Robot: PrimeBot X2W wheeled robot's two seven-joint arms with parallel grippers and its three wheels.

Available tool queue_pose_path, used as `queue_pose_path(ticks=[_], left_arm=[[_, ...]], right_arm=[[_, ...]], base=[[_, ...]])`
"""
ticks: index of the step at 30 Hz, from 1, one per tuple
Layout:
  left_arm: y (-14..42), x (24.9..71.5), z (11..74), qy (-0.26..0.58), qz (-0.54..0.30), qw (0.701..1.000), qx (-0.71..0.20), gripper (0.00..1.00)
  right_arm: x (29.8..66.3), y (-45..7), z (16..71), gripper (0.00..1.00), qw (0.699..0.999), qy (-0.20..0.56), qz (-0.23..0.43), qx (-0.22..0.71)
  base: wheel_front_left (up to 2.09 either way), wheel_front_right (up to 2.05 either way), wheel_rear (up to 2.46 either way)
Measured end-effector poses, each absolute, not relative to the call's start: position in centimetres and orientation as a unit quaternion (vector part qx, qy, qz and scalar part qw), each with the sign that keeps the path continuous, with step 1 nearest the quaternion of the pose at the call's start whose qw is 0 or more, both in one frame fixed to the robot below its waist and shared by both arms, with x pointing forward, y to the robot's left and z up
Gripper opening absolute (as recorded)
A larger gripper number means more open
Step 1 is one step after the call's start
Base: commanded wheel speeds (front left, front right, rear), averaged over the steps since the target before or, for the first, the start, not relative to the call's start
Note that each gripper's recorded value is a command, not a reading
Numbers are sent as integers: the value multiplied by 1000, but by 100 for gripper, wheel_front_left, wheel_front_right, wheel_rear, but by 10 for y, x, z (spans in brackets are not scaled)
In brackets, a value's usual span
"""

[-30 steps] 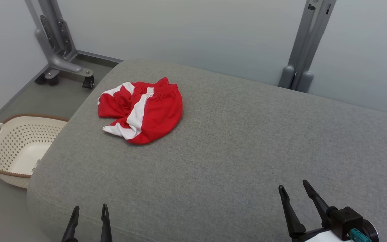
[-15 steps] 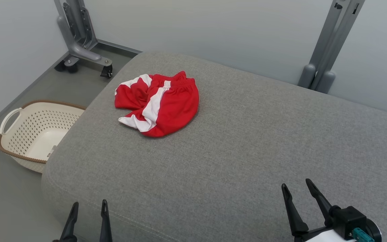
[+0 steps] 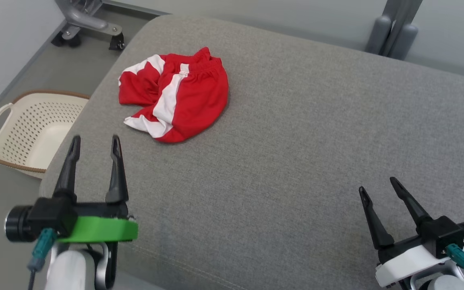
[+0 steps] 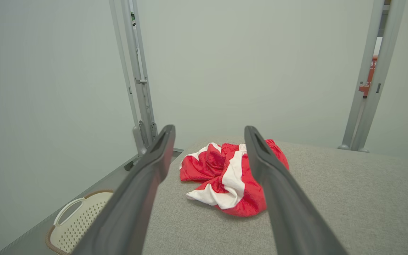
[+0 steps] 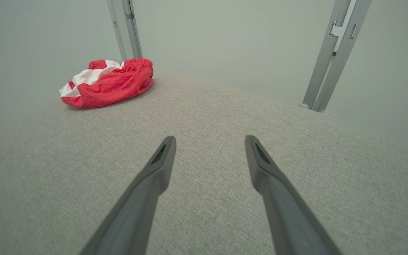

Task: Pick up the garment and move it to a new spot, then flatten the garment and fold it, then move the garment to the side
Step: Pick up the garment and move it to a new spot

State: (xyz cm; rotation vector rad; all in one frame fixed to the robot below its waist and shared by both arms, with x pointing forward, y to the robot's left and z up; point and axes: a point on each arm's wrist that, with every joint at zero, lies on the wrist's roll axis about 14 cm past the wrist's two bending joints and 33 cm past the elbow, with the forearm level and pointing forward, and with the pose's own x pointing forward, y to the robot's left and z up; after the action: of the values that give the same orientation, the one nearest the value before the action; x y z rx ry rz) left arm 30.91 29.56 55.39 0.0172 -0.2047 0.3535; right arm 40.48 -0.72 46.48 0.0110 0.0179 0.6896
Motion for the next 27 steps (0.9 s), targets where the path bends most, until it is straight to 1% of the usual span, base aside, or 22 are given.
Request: queue_pose_path(ticks=[5,7,9,13,15,18,21,27], left_arm=[[300,372,571,-121,140,983,8,100],[302,399,561,-103,127,987,6,100],[304,422,544,-72,114,991,6,100],[316,470,513,15,103,995,-12,100],[316,488,489,79,91,992,-27,100],[309,500,454,160,76,982,-62,100],[306,506,426,222,68,969,-87,100],[308,496,369,323,78,937,-110,100]], right_arm=[[430,-20,447,100,943,17,331,-5],[440,-25,438,100,945,22,327,-8],[446,-28,429,100,945,28,324,-8],[455,-37,412,100,949,43,313,-3],[457,-42,402,100,951,52,306,-2],[461,-52,394,100,954,61,292,-1],[461,-62,386,100,957,70,280,-2],[464,-77,377,100,962,77,261,-5]], base=[[0,0,0],[0,0,0],[0,0,0],[0,0,0],[0,0,0],[0,0,0],[0,0,0],[0,0,0]])
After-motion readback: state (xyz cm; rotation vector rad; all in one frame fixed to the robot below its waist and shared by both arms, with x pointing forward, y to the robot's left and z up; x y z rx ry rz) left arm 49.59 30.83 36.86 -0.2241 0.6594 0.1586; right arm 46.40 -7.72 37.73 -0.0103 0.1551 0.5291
